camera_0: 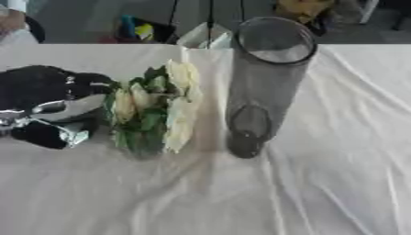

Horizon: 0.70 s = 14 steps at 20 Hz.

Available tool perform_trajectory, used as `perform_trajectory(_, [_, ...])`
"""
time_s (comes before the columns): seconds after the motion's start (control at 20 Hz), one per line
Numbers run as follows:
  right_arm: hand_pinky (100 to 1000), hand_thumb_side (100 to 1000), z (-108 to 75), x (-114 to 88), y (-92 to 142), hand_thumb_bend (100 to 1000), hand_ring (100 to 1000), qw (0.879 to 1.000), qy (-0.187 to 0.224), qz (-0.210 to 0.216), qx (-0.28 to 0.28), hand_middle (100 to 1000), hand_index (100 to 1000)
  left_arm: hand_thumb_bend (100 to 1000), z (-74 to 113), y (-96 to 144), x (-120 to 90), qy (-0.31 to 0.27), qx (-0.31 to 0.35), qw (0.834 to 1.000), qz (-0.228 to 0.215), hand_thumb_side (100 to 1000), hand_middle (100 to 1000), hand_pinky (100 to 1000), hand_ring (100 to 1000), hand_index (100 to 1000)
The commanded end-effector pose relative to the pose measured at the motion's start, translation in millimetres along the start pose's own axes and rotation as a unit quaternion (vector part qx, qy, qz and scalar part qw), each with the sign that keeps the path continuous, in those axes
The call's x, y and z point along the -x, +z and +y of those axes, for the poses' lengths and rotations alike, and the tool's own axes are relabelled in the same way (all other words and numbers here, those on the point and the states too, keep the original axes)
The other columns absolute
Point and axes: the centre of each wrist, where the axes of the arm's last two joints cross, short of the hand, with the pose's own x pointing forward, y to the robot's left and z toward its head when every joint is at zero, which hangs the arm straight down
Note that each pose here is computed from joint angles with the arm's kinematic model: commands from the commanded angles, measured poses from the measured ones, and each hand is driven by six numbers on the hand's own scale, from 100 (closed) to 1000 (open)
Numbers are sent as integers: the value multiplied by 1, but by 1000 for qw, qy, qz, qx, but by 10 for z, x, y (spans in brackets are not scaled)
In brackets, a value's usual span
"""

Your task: Arrange flowers into the vase.

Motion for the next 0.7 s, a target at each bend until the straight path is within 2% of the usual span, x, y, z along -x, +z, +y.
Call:
perform_trajectory(0.05, [764, 968, -5, -45, -65, 100, 912, 1000, -1, -15, -9, 367, 534, 120, 115, 112, 104, -9, -3, 1000, 24, 793, 979, 724, 815, 1000])
perform_trajectory(0.4, [767, 971, 9, -43, -65, 100, 915, 1000, -5, -15, -11, 365, 534, 116, -2, 50, 185, 19, 15, 998, 54, 861, 1000, 755, 864, 1000])
perform_trajectory(0.7, [768, 971, 14, -42, -66, 100, 916, 1000, -7, -16, -11, 364, 534, 115, -109, -33, 255, 33, 34, 996, 70, 888, 1000, 757, 865, 1000])
